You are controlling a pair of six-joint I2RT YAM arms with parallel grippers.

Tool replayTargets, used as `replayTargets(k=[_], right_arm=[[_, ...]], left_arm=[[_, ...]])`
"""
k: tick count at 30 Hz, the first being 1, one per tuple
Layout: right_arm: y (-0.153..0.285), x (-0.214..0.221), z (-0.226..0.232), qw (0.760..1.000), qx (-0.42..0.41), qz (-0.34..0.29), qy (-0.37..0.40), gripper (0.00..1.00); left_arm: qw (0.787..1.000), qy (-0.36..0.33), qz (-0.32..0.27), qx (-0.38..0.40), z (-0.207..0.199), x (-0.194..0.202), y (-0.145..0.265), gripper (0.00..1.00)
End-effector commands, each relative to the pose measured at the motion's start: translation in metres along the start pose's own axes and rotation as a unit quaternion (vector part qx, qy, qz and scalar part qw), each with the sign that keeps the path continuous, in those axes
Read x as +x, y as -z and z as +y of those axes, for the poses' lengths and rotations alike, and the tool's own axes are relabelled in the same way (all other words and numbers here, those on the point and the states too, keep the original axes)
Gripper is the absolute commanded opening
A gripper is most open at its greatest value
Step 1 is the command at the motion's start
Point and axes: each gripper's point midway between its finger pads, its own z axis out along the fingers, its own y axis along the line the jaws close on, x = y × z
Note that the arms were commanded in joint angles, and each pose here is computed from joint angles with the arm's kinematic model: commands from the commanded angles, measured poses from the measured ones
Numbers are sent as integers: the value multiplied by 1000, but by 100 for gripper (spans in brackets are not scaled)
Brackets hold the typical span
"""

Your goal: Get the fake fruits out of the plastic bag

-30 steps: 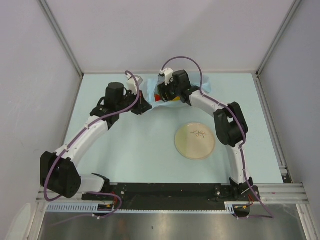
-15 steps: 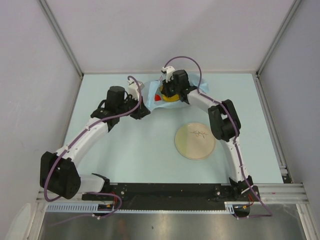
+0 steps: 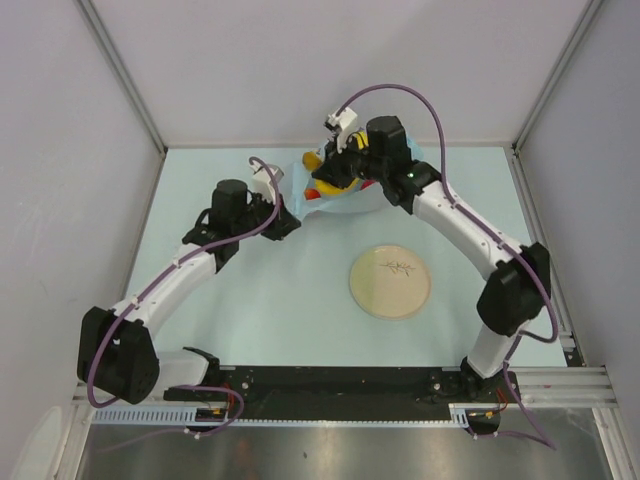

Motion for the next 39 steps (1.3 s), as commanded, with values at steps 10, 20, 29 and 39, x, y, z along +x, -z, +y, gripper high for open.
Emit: replayTargets(k=[10, 20, 29, 39], right_arm=[[135, 46, 96, 938, -212, 133, 238, 0], [253, 195, 87, 772, -360, 348, 392, 0], [255, 248, 29, 645, -389, 446, 484, 0], [235, 269, -4, 609, -419, 440, 509, 0]], left_arm=[[995, -65, -74, -26, 11, -58, 3, 0], [993, -90, -76, -25, 10, -66, 4, 0], [993, -97, -70, -21, 8, -52, 10, 0], [992, -102, -67, -30, 13, -41, 15, 0]])
